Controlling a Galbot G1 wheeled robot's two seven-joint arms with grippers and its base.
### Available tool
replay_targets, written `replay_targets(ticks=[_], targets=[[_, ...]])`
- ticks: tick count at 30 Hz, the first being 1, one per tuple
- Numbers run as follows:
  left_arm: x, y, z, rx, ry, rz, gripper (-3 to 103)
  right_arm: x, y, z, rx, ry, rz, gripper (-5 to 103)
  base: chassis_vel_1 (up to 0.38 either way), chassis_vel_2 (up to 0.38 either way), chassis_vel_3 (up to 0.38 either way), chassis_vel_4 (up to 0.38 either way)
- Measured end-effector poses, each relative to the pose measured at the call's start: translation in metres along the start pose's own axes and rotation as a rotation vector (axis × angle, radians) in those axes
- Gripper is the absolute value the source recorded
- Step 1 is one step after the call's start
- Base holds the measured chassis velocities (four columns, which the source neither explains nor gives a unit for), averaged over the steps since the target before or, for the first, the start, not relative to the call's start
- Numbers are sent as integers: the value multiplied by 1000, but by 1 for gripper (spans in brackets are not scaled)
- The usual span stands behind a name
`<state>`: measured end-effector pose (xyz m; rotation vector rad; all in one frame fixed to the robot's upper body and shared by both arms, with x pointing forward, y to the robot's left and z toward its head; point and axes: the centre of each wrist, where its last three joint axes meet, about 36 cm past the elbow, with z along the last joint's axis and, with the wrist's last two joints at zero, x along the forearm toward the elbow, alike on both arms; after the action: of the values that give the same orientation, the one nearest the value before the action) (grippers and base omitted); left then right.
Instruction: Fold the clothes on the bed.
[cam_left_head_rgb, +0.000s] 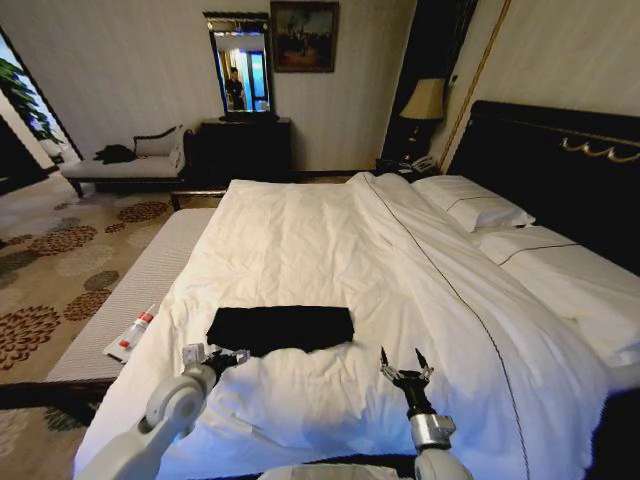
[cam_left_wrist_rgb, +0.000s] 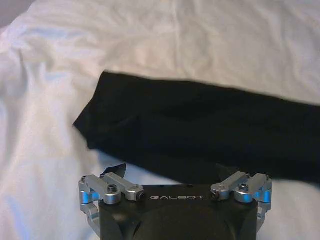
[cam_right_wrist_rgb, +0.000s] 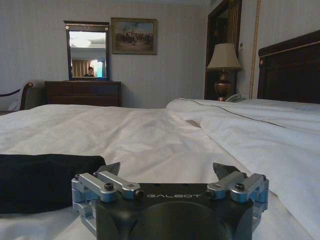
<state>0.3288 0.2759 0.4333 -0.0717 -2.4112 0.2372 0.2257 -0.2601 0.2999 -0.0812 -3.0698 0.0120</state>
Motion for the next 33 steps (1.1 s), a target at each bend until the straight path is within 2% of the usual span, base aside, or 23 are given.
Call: replay_targets(ticks=[2,3,6,8,10,13,15,18,23,27,29,33], targets=[[-3,-7,-9,23,-44,32,100,1,0,0,0,1,-1,100,0,0,0,0],[-3,-7,-9,23,-44,32,100,1,0,0,0,1,-1,100,0,0,0,0],[-26,-27,-30,71,-115,95,100,3,0,0,4,6,-4,100,0,0,0,0],[-34,-31,-34,83,-128,105,100,4,0,0,6,6,-5,100,0,0,0,0],[-55,-41,-38,110,-137,123,100,4,-2,0,11,6,-7,100,0,0,0,0],[-70,-45,-40,106,-129,122,100,3,-3,0,14,5,-8,100,0,0,0,0],[-84,-48,-37,83,-103,109,100,3,-4,-1,15,5,-7,100,0,0,0,0],[-86,-47,-32,52,-77,99,100,3,-5,-1,16,4,-6,100,0,0,0,0],[-64,-36,-15,16,-28,85,100,3,-6,-2,13,4,0,100,0,0,0,0],[-56,-29,-5,11,-9,64,100,3,-5,-2,11,2,0,100,0,0,0,0],[-45,-24,12,-1,13,45,100,3,-5,-1,9,4,0,100,0,0,0,0],[-37,-24,23,-9,26,45,100,5,-5,-1,11,7,-2,100,0,0,0,0]])
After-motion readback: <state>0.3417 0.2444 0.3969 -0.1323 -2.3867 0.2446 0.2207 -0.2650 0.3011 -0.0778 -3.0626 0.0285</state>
